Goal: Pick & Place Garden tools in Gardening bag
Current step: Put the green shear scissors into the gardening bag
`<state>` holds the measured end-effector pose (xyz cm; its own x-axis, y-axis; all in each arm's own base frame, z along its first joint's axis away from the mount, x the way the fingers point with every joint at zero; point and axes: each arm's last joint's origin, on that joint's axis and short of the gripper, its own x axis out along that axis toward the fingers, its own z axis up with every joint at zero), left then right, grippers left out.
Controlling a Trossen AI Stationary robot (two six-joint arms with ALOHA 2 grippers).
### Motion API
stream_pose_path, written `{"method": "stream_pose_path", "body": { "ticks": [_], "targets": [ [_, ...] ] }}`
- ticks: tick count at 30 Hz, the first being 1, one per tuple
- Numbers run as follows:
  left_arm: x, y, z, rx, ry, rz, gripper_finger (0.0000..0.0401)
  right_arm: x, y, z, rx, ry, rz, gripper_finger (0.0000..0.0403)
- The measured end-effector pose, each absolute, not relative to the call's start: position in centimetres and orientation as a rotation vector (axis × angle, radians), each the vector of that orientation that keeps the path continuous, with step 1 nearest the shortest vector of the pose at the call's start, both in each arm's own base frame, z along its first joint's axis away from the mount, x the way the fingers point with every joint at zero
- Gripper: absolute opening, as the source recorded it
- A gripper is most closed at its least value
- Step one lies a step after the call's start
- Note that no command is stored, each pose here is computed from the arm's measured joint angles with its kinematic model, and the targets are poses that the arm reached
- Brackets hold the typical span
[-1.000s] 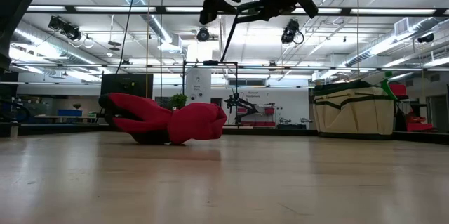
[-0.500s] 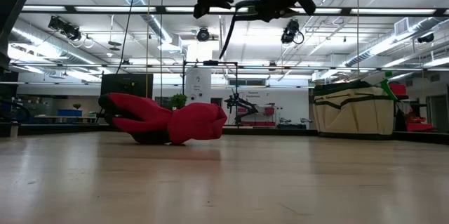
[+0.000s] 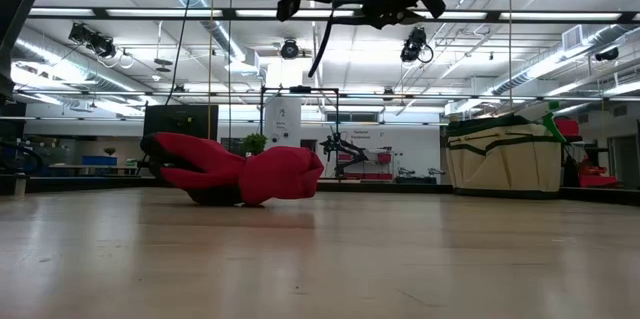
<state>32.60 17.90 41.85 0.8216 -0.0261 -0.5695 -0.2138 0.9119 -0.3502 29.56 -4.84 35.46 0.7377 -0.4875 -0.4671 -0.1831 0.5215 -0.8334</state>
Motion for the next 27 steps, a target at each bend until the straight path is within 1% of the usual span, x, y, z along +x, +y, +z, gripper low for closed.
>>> {"method": "stream_pose_path", "body": {
  "ticks": [5, 9, 21, 27],
  "targets": [
    [32.4, 17.5, 42.2, -0.391, 0.602, 0.114, 0.0005, 29.2, -4.8, 36.0, -1.025, 0.724, -0.219, 0.0052],
    [31.5, 16.9, 43.3, -0.354, 0.574, 0.141, 0.0004, 28.2, -4.6, 37.2, -0.993, 0.672, -0.255, 0.0052],
    [28.1, 15.0, 47.0, -0.284, 0.476, 0.198, 0.0002, 23.4, -4.7, 41.2, -0.802, 0.497, -0.421, 0.0051],
    [26.8, 14.4, 48.1, -0.258, 0.441, 0.224, 0.0002, 20.8, -5.0, 42.8, -0.765, 0.44, -0.507, 0.0052]
  ]
}}
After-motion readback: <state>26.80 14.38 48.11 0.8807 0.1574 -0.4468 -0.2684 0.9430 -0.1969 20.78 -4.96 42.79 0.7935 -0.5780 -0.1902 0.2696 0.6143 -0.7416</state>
